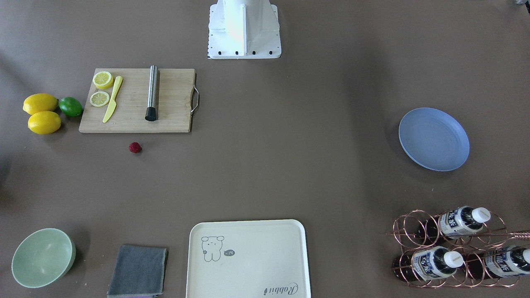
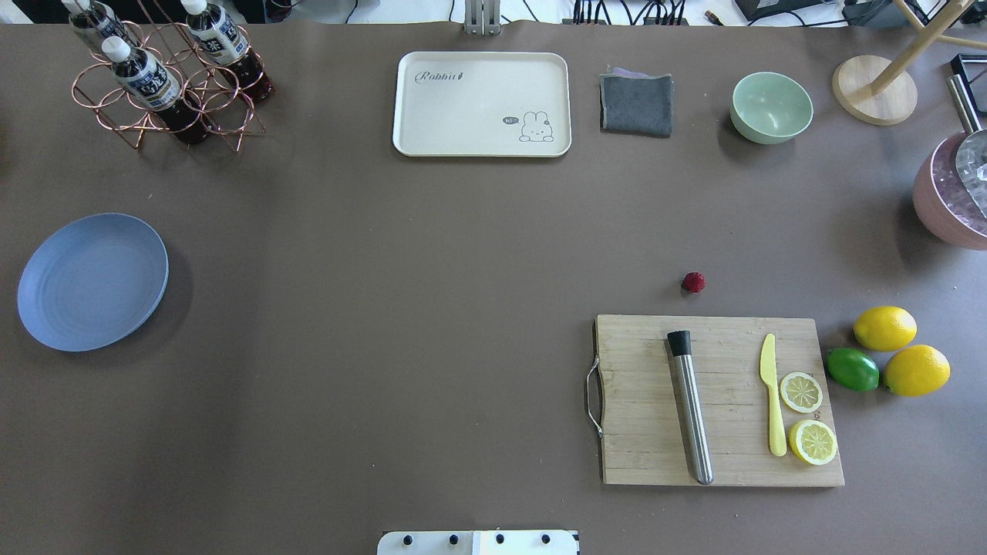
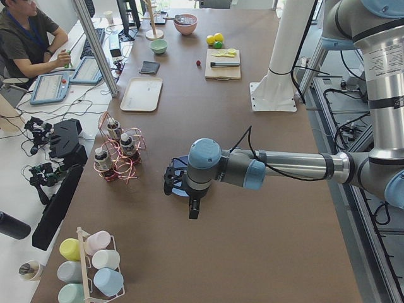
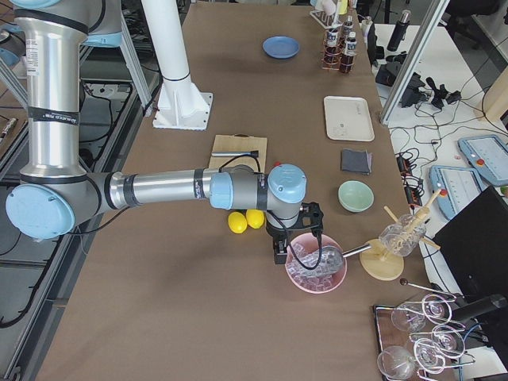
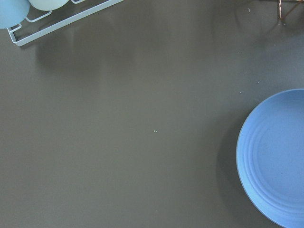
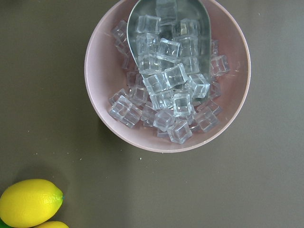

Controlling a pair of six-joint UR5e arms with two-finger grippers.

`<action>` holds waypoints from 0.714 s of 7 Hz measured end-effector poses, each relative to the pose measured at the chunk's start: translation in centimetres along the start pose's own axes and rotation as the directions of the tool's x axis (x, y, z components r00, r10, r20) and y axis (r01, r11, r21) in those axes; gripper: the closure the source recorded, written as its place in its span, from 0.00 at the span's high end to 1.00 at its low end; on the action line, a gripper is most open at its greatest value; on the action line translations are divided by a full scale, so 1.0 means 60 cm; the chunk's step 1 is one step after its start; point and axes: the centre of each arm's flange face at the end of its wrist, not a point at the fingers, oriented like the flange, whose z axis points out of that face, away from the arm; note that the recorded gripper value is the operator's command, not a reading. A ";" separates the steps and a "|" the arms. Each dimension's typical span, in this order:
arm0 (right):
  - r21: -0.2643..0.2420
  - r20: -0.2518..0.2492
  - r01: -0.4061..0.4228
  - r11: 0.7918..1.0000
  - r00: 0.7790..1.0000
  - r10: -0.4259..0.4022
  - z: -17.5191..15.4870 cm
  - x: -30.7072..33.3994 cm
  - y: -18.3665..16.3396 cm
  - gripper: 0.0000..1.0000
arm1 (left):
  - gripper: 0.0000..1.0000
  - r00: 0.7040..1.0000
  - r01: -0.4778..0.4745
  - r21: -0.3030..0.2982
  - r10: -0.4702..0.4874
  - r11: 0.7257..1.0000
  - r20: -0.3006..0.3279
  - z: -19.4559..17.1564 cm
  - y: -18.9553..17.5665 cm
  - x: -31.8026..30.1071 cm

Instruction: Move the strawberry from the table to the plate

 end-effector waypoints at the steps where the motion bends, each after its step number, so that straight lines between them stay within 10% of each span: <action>1: 0.000 0.002 -0.002 1.000 1.000 0.002 0.000 -0.001 0.000 1.00 | 0.98 1.000 -0.001 0.000 0.001 1.000 0.000 -0.001 0.002 0.001; 5: 0.013 0.011 0.009 1.000 1.000 -0.009 -0.002 -0.004 -0.005 1.00 | 0.98 1.000 -0.025 -0.030 0.025 0.999 -0.005 0.028 -0.016 0.024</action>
